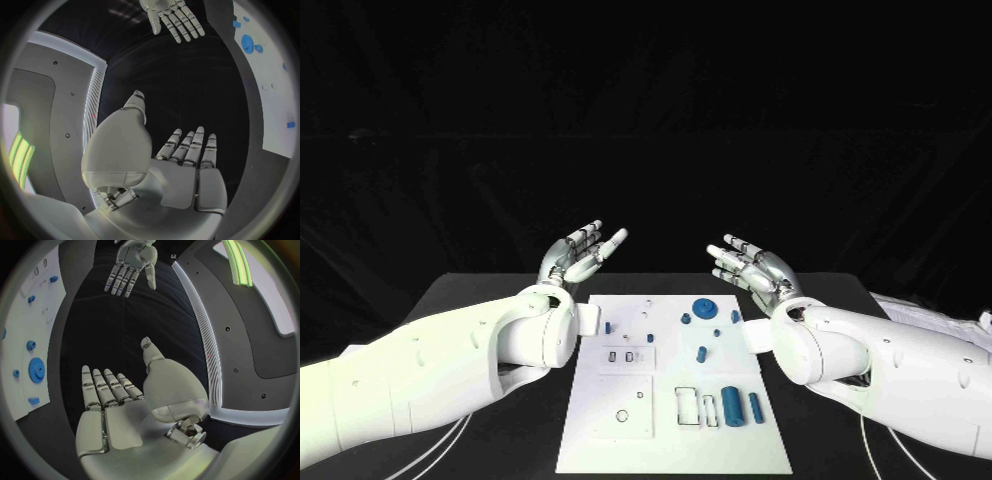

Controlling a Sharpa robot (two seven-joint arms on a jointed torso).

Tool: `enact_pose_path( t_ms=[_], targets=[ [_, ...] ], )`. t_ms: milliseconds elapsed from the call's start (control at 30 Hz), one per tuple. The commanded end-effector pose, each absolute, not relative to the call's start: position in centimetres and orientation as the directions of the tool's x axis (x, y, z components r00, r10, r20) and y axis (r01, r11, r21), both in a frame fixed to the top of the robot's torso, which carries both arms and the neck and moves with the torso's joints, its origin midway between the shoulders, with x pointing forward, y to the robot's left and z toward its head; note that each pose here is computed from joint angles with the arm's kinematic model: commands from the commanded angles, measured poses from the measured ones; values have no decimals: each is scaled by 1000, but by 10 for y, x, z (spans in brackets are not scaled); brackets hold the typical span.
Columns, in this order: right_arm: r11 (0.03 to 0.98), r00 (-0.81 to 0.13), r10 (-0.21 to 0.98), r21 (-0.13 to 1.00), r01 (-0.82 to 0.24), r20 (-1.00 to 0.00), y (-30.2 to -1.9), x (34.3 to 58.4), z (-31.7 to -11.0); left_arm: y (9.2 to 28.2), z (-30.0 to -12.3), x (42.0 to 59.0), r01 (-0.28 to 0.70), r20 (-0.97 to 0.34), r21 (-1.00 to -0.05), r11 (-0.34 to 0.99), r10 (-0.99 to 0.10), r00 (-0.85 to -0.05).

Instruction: Assemble the parts on the task board

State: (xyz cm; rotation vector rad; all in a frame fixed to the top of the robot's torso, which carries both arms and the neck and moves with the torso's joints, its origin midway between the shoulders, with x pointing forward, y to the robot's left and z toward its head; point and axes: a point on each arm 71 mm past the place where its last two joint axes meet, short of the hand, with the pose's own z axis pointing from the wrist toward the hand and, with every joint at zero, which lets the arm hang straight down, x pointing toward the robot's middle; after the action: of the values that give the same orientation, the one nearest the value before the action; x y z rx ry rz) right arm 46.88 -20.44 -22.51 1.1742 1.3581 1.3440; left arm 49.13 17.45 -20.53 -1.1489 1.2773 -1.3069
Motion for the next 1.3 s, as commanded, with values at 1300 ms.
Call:
enact_pose_path(
  t_ms=[1300],
  targets=[
    [738, -165, 479, 497, -457, -862, -209, 495, -179, 190, -181, 446, -29, 142, -990, -139, -955, -259]
  ],
)
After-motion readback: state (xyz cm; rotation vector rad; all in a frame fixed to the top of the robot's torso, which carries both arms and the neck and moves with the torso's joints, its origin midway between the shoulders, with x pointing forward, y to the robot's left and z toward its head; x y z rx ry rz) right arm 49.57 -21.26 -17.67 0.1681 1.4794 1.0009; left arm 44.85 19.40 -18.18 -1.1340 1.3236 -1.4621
